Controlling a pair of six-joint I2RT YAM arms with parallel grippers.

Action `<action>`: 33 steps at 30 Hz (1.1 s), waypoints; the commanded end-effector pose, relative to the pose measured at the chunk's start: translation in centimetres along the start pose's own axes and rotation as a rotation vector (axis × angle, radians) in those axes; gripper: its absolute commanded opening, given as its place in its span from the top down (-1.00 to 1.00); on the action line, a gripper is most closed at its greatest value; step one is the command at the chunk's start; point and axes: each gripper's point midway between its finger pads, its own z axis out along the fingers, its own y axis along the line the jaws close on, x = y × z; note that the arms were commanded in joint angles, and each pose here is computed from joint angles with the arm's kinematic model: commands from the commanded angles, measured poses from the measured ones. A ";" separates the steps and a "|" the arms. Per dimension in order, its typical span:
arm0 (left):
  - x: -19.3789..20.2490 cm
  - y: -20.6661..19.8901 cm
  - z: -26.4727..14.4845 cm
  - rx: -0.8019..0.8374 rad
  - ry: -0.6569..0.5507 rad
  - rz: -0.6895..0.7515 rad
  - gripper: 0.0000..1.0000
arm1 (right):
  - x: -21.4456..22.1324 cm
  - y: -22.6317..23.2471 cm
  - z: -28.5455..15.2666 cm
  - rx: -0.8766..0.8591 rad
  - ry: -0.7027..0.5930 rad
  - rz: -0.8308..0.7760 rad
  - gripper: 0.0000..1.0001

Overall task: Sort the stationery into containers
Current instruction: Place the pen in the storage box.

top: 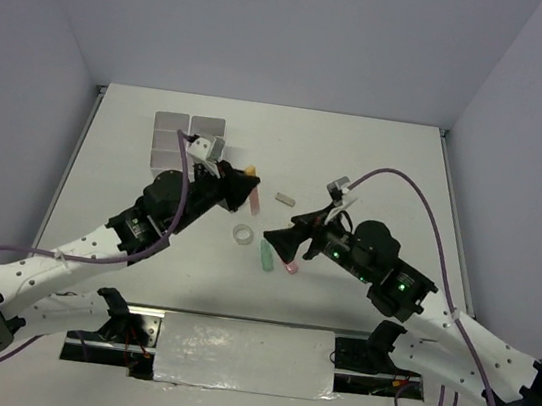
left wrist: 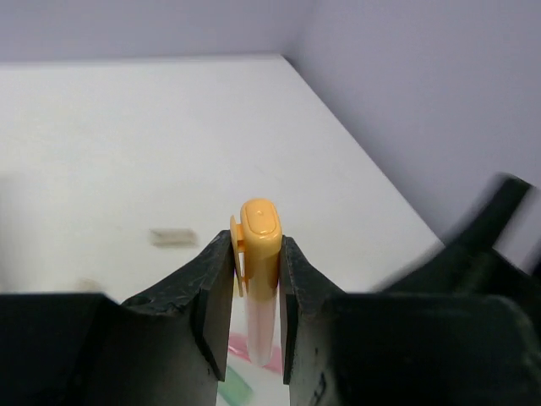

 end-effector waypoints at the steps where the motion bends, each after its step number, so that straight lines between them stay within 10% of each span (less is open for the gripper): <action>1: -7.1 6.3 -0.9 -0.348 -0.300 0.181 1.00 | -1.4 -2.5 -1.8 0.097 -0.081 -0.020 -0.99; 14: -10.4 20.5 1.7 -0.777 -0.676 0.227 1.00 | 1.0 -2.8 -3.4 0.048 -0.004 -0.109 -0.99; 33: -5.9 27.9 4.5 -0.857 -0.591 0.201 0.85 | 1.9 -3.4 -2.4 0.061 0.073 -0.191 -0.99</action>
